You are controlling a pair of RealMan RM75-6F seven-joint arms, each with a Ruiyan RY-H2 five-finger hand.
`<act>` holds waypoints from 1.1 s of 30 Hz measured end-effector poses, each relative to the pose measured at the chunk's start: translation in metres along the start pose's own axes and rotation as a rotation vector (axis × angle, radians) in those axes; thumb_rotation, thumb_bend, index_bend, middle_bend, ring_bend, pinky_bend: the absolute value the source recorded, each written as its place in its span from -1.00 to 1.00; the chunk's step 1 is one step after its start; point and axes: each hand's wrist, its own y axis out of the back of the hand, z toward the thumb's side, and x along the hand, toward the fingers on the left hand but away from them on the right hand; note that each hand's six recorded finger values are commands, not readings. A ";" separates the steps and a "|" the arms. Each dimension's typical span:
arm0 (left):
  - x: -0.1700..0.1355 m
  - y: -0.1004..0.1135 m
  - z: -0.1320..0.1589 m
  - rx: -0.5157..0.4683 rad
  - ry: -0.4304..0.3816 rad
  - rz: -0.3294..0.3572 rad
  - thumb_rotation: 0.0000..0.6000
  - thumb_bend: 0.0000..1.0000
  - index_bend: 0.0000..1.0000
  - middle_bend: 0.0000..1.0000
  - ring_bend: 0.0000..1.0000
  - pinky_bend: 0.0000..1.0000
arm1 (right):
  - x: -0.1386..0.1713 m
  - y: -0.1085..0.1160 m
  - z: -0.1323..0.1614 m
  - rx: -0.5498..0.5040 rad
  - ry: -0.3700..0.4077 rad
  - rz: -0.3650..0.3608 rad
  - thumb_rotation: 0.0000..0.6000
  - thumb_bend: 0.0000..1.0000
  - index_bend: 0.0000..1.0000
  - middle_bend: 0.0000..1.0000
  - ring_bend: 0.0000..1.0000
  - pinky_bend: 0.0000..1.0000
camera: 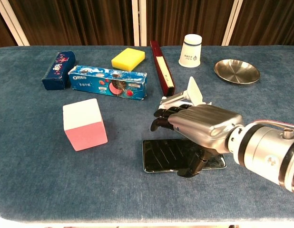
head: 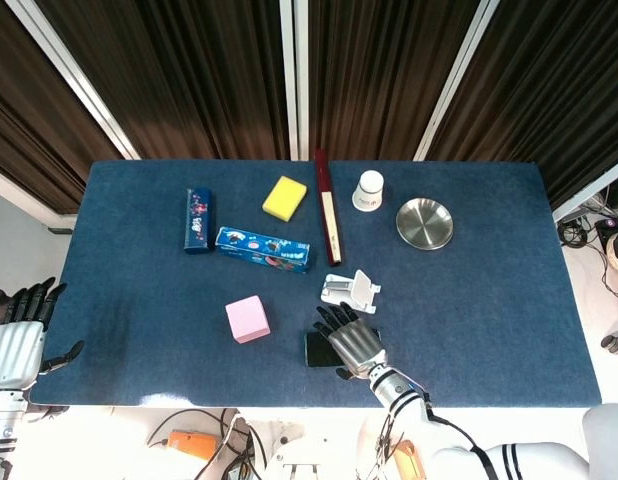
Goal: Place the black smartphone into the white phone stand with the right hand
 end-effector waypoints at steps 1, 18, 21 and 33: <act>0.000 0.000 -0.001 0.001 0.002 -0.001 1.00 -0.72 -0.83 -0.95 -1.00 -1.00 | -0.001 0.000 0.000 0.004 -0.008 0.004 1.00 -0.27 -0.55 -1.00 -1.00 -0.97; 0.001 -0.006 -0.005 -0.007 0.012 -0.016 1.00 -0.72 -0.83 -0.95 -1.00 -1.00 | -0.017 -0.008 0.012 -0.005 -0.015 0.109 1.00 -0.26 -0.46 -1.00 -1.00 -1.00; 0.001 -0.006 -0.006 -0.008 0.014 -0.017 1.00 -0.72 -0.83 -0.95 -1.00 -1.00 | -0.018 -0.009 0.010 -0.004 -0.023 0.107 1.00 -0.26 -0.41 -1.00 -1.00 -1.00; -0.001 -0.006 -0.006 -0.007 0.017 -0.018 1.00 -0.72 -0.83 -0.95 -1.00 -1.00 | -0.019 -0.006 0.009 -0.089 -0.004 0.046 1.00 -0.20 0.06 -0.78 -1.00 -1.00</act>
